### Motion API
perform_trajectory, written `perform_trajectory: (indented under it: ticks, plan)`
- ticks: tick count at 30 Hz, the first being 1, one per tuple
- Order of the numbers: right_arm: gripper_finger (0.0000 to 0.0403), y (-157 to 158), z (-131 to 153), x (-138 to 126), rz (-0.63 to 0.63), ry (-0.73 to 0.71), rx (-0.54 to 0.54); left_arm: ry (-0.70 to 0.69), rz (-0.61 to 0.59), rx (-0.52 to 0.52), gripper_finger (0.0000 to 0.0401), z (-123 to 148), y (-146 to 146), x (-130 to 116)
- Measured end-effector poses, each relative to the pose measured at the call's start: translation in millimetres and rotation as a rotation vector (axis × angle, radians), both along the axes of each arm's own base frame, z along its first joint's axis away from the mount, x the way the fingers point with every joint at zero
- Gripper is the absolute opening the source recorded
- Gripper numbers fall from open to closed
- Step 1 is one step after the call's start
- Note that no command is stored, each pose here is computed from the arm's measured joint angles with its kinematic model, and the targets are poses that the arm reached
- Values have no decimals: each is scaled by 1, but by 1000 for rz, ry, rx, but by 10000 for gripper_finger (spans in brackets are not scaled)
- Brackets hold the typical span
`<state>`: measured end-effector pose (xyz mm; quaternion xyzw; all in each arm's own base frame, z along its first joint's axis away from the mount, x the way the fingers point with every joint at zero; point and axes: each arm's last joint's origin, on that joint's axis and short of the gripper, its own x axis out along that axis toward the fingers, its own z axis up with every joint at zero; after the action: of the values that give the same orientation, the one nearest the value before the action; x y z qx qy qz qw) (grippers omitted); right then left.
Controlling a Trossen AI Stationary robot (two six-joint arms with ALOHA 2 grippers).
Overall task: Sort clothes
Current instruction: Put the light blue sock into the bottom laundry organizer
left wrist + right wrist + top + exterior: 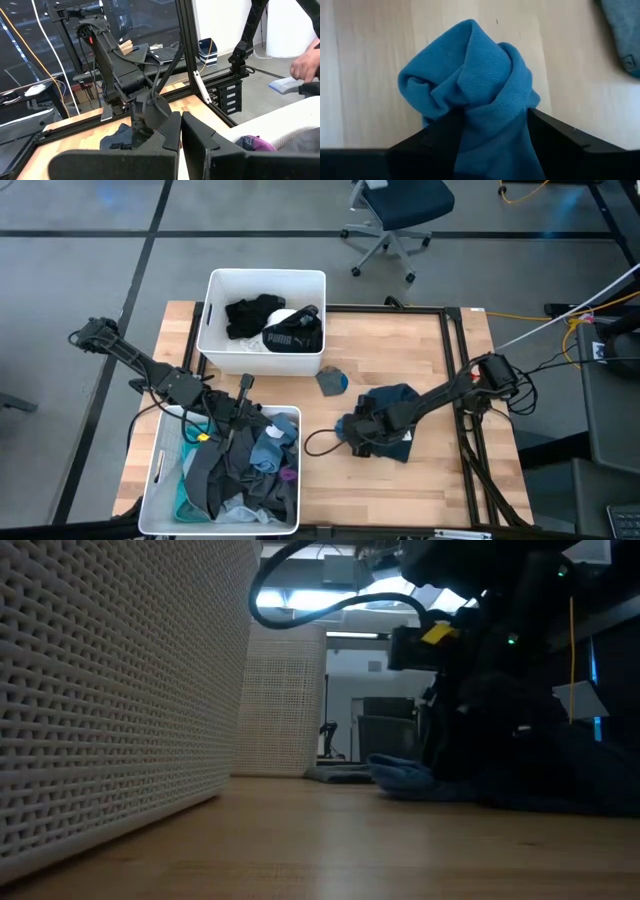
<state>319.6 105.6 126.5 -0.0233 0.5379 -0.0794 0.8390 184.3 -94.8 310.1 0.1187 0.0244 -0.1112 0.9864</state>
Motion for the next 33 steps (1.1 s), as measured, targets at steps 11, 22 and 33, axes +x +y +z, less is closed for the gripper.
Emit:
perform_trajectory:
  ticks: [11,22,33]
  plan:
    - [55,0,-8,0,30,37,17,0,0,0,5,0,0,0]
    - [24,9,9,11,139,31,-24,0,0,0,5,0,0,0]
    - [17,39,94,21,230,-107,-174,4,0,-1,5,0,0,0]
